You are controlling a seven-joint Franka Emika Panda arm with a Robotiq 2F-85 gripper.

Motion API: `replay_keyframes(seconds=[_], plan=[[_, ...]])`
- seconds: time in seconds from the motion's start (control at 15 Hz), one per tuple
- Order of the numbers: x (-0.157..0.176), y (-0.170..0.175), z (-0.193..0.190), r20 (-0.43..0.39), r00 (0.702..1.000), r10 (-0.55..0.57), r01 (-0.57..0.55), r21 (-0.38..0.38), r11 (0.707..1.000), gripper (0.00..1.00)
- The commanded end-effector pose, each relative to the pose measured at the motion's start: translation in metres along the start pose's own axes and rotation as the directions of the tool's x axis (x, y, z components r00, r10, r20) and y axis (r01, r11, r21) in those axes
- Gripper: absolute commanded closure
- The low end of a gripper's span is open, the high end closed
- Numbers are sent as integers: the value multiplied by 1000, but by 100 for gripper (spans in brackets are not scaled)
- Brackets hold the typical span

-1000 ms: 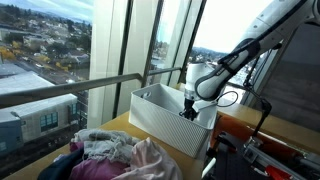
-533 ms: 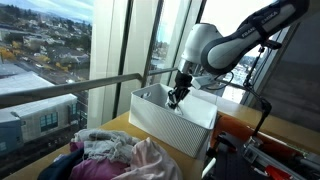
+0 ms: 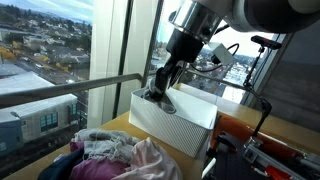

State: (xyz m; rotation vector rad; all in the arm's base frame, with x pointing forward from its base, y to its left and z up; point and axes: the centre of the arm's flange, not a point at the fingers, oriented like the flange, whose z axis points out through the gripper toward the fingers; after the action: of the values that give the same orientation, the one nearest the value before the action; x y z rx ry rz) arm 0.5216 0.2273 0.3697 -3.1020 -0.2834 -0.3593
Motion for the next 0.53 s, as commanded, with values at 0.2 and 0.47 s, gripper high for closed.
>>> replay_keyframes(seconds=[0.2,0.47], plan=[[-41,-137,25,19,981,-195,194,26,981,68],[-16,-81,32,-6,985,-170,170,-25,985,45]])
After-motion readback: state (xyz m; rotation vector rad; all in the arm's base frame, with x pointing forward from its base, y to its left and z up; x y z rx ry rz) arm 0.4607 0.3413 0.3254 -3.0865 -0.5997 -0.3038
